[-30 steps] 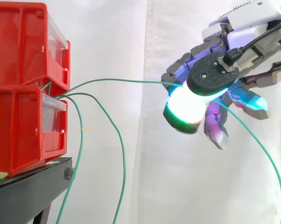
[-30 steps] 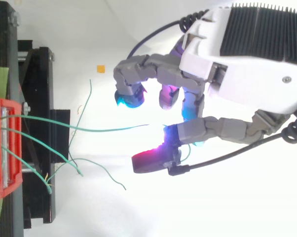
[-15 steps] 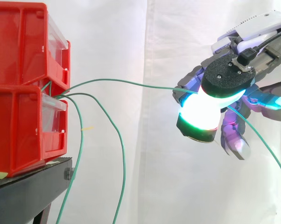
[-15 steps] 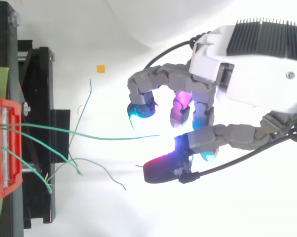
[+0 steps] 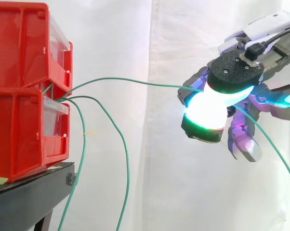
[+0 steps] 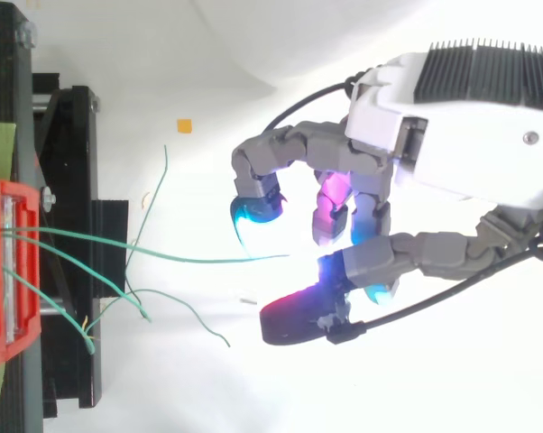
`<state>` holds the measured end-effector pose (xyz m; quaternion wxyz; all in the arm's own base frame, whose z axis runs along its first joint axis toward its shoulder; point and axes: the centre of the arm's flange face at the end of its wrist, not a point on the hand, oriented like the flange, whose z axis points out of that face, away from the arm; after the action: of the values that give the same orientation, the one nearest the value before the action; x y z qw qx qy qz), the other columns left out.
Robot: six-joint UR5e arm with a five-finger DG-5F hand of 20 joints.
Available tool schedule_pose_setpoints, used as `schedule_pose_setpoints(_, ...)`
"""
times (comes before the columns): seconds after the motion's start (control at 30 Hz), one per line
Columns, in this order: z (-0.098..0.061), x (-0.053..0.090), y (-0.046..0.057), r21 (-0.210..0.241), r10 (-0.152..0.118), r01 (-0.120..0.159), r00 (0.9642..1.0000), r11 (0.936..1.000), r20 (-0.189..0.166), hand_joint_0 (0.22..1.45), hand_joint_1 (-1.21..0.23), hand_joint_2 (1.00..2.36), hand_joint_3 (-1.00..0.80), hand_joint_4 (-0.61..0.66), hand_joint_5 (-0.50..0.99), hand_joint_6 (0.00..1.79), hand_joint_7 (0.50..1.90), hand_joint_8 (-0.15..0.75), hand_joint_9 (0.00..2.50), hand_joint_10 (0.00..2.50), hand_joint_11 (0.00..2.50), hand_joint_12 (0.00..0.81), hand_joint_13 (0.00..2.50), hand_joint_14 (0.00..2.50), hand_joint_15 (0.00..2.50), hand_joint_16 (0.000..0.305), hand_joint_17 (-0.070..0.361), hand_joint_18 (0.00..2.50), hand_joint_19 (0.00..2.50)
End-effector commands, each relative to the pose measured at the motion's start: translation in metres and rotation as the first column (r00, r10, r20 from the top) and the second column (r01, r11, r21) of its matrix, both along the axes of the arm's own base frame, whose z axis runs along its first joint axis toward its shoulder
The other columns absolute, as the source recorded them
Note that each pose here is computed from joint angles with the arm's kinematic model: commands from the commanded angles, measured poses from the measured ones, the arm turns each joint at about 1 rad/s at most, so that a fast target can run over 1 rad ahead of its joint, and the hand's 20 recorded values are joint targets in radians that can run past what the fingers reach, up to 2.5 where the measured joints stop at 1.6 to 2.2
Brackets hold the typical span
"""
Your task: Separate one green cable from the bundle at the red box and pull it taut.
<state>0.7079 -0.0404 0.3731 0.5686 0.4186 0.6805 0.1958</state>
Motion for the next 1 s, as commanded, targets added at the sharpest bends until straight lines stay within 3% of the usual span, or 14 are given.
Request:
schedule_pose_setpoints(0.0,0.0001,0.0002,-0.0006,0.041,-0.012,0.011,0.9999,0.9991,0.01,0.79,-0.8,1.01,-0.32,0.12,0.14,0.5,1.3,0.128,1.79,0.01,0.34,0.259,1.14,0.02,0.43,0.043,0.096,0.83,0.55)
schedule_pose_setpoints(0.1,0.0,0.0,-0.0006,0.074,-0.022,0.021,0.9996,0.9971,0.016,0.78,-0.78,1.01,-0.33,0.12,0.14,0.51,1.3,0.129,1.78,0.01,0.33,0.257,1.14,0.02,0.44,0.043,0.097,0.83,0.54)
schedule_pose_setpoints(0.4,-0.0002,-0.0001,0.0001,0.105,-0.024,0.021,0.9995,0.9943,0.019,0.77,-0.76,1.01,-0.32,0.12,0.14,0.5,1.3,0.129,1.77,0.01,0.34,0.257,1.14,0.02,0.43,0.043,0.097,0.84,0.53)
schedule_pose_setpoints(0.5,-0.0003,0.0002,0.0016,0.144,-0.02,0.016,0.9995,0.9895,0.025,0.77,-0.76,1.01,-0.32,0.12,0.14,0.5,1.3,0.129,1.77,0.02,0.32,0.256,1.14,0.02,0.43,0.043,0.096,0.84,0.54)
schedule_pose_setpoints(0.57,-0.0006,0.0003,0.0043,0.184,-0.014,0.009,0.9995,0.9829,0.028,0.77,-0.76,1.01,-0.32,0.12,0.14,0.5,1.3,0.129,1.77,0.01,0.33,0.256,1.14,0.02,0.43,0.043,0.096,0.84,0.54)
schedule_pose_setpoints(0.6,-0.0008,0.0005,0.005,0.216,-0.008,0.001,0.9995,0.9763,0.032,0.77,-0.76,1.01,-0.32,0.13,0.14,0.5,1.31,0.129,1.77,0.01,0.32,0.257,1.14,0.02,0.43,0.043,0.096,0.84,0.54)
schedule_pose_setpoints(0.67,-0.0009,0.0007,0.006,0.235,-0.003,-0.005,0.9994,0.972,0.033,0.77,-0.76,1.01,-0.32,0.12,0.14,0.5,1.3,0.129,1.77,0.01,0.32,0.256,1.14,0.02,0.43,0.043,0.097,0.84,0.54)
schedule_pose_setpoints(0.97,-0.0009,0.0006,0.004,0.24,-0.006,-0.002,0.9994,0.9709,0.034,0.76,-0.75,1.01,-0.33,0.12,0.13,0.5,1.31,0.134,1.77,0.01,0.34,0.257,1.14,0.02,0.43,0.043,0.096,0.84,0.54)
